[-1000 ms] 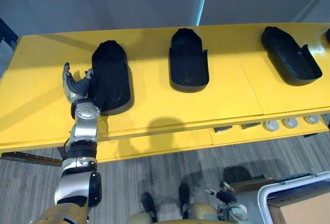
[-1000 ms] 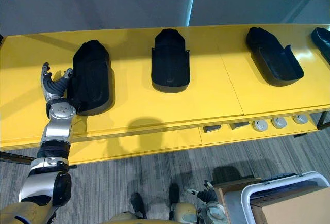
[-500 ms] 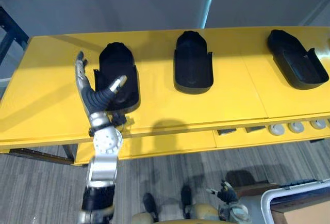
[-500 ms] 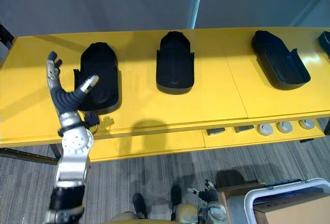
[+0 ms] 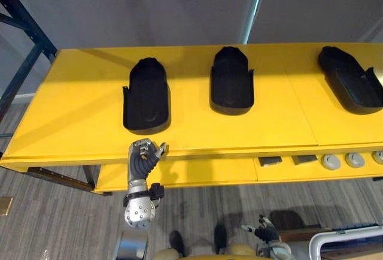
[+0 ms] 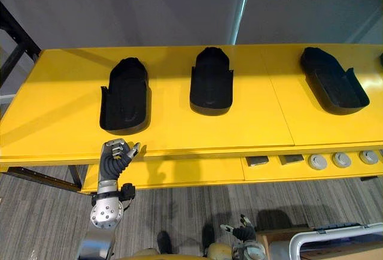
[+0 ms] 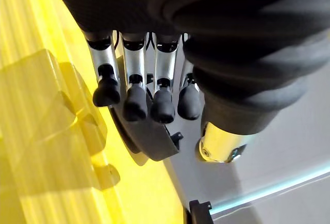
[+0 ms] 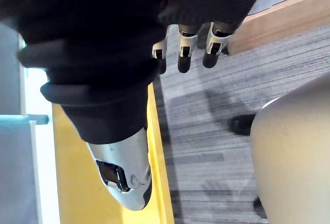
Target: Walk over and take plastic housings, then place them on the shelf
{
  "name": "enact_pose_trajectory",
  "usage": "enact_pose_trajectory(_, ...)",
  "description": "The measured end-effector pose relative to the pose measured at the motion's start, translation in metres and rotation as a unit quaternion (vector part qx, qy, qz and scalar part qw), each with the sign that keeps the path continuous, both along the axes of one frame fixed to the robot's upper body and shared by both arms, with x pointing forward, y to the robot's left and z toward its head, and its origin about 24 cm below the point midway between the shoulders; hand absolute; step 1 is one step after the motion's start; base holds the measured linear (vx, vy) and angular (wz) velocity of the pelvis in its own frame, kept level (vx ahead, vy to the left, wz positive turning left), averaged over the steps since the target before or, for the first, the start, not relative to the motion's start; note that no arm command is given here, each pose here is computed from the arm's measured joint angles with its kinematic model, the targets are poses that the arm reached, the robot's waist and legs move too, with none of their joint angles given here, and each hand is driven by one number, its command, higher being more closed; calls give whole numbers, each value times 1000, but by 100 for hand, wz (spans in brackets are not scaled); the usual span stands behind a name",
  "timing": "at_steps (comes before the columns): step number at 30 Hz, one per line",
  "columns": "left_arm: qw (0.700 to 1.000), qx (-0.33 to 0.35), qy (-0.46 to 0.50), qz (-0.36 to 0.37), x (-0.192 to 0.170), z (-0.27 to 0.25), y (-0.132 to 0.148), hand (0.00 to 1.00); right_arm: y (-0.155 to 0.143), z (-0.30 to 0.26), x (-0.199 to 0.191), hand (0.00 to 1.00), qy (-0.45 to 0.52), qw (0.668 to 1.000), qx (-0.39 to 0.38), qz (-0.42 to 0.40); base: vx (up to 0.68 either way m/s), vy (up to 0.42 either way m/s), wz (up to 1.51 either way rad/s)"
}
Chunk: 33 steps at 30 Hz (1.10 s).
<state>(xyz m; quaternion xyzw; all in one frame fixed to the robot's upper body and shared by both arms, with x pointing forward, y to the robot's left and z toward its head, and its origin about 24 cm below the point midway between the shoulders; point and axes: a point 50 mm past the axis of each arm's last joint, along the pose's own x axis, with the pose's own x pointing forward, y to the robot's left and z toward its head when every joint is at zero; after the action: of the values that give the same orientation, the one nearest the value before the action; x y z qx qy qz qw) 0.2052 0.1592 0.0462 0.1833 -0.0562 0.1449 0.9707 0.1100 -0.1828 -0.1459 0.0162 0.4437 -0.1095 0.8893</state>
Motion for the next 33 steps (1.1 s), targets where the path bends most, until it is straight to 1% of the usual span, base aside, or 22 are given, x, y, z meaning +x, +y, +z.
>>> enact_pose_trajectory(1, 1000, 5, 2, 0, 1, -1, 0, 100, 0, 0, -1, 0, 2, 1000, 0, 1, 0, 0, 0)
enact_pose_trajectory(6, 997, 75, 28, 4, 8, -8, 6, 100, 1, -1, -3, 0, 9, 1000, -1, 7, -23, -14, -5)
enact_pose_trajectory(10, 994, 98, 38, 7, 17, -11, 7, 100, 1, -1, -3, 0, 9, 1000, 0, 7, -53, -14, -5)
enact_pose_trajectory(15, 993, 107, 50, 28, 29, -13, 17, 100, 1, -1, -2, 0, 8, 1000, 1, 8, -7, -7, -3)
enact_pose_trajectory(19, 990, 128, 52, 42, 42, -12, 25, 100, 2, -1, -2, 0, 9, 1000, -1, 13, 38, -7, -3)
enact_pose_trajectory(33, 980, 177, 52, 73, 71, 1, 52, 100, 3, 0, 5, 0, 4, 1000, -1, 20, -30, -6, -4)
